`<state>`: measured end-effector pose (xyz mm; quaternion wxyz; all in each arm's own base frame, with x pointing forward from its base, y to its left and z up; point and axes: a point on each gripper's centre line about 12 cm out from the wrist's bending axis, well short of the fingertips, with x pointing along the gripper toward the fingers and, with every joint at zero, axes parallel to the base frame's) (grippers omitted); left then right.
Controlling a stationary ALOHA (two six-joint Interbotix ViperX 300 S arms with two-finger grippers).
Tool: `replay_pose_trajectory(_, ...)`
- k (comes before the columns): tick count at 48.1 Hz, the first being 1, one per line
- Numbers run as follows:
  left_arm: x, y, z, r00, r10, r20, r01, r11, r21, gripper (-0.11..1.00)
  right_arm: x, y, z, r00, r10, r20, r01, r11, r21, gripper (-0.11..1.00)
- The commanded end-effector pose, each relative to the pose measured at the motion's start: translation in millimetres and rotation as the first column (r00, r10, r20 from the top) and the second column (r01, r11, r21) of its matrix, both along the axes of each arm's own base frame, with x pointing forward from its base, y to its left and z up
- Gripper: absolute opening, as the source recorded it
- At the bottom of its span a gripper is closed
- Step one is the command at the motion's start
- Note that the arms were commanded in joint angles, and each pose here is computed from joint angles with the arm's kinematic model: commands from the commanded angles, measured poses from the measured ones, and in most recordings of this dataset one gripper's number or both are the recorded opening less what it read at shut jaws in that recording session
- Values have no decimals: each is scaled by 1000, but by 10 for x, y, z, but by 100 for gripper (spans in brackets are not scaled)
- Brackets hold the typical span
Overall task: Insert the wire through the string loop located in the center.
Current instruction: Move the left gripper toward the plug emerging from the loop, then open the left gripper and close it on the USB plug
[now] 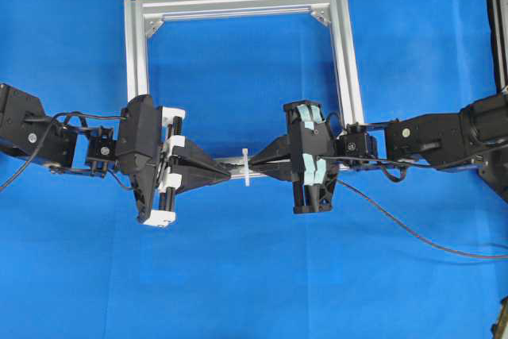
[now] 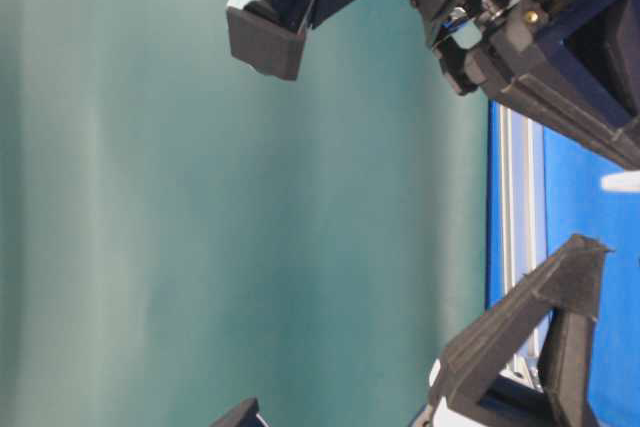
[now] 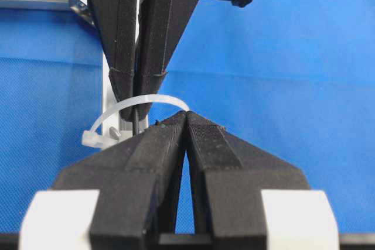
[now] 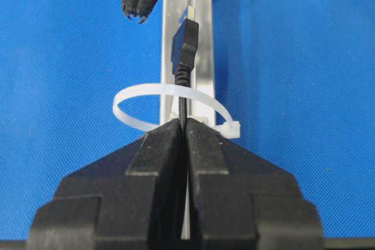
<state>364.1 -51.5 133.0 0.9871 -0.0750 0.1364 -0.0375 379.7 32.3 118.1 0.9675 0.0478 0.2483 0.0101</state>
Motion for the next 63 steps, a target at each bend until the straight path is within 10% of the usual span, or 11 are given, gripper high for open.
replay_pose_trajectory(1,12,-20,122,999,-5,36,5,1000,-6,0,45,-2,93,999,-1,32,1,1000,1,-4)
replay_pose_trajectory(25,12,-21,109,1000,-6,23,7,1000,-4,5,44,-2,91,1000,-1,31,1,1000,1,-4)
replay_pose_trajectory(42,18,-11,110,1000,-3,24,3,1000,-4,89,45,-2,93,999,-1,32,1,1000,1,-4)
replay_pose_trajectory(63,62,49,-114,995,12,-104,-12,1000,7,87,45,-1,93,999,0,32,0,1000,0,-4)
